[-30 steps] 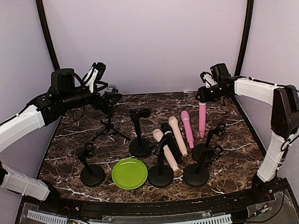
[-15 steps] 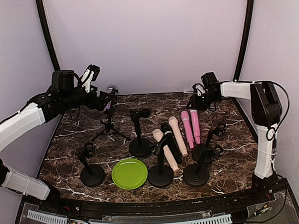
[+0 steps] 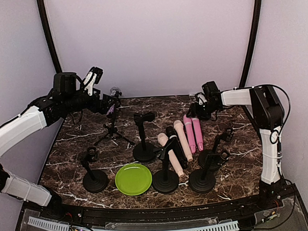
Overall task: Remove the microphone from the stand
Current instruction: Place the microphone at the center of the board.
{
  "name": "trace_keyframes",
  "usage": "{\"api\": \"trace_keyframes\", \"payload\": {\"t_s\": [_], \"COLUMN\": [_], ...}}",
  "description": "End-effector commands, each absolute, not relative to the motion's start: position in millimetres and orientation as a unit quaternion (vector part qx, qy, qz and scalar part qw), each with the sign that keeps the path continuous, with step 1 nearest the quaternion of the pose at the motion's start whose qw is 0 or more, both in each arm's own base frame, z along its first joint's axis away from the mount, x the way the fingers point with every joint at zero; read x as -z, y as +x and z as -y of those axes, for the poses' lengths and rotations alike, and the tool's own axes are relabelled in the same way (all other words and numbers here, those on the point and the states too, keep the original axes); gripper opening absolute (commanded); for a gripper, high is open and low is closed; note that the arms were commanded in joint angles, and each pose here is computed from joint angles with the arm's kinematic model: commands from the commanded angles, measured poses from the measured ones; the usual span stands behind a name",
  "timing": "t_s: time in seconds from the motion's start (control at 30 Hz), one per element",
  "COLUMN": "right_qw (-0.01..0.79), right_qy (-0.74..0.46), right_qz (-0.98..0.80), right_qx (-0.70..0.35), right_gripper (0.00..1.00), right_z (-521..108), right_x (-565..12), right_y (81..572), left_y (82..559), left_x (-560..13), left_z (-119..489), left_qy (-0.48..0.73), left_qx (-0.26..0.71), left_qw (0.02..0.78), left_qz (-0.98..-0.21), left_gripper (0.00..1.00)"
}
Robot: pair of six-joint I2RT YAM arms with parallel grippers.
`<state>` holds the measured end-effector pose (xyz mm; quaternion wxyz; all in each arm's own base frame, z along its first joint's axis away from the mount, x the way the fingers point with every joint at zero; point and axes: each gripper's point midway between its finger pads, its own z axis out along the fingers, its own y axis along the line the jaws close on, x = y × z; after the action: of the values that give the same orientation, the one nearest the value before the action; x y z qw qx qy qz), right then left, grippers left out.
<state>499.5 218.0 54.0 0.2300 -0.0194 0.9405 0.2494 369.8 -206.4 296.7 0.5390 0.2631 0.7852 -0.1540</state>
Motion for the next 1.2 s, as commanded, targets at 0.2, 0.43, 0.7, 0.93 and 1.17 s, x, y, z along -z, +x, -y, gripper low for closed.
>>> {"api": "trace_keyframes", "payload": {"t_s": [0.2, 0.43, 0.7, 0.93, 1.17], "right_qw": [0.251, 0.274, 0.269, 0.299, 0.318], "right_qy": [0.000, 0.000, 0.001, 0.016, 0.018], "right_qz": [-0.944, -0.943, -0.944, -0.942, -0.936], "right_qx": [-0.213, -0.190, -0.191, -0.154, -0.149], "right_gripper": [0.71, 0.73, 0.74, 0.81, 0.81], "right_z": [-204, -194, -194, -177, -174], "right_x": [-47, -58, -52, -62, -73], "right_y": [499, 496, 492, 495, 496], "left_y": [368, 368, 367, 365, 366], "left_x": [-308, -307, -310, -312, -310], "left_z": [207, 208, 208, 214, 212], "left_qy": [0.264, 0.264, 0.262, 0.260, 0.257], "left_qx": [0.159, 0.162, 0.166, 0.189, 0.184], "left_qw": [0.545, 0.544, 0.546, 0.541, 0.540], "left_qz": [-0.780, -0.780, -0.779, -0.777, -0.780], "left_gripper": [0.99, 0.99, 0.99, 0.99, 0.99]}}
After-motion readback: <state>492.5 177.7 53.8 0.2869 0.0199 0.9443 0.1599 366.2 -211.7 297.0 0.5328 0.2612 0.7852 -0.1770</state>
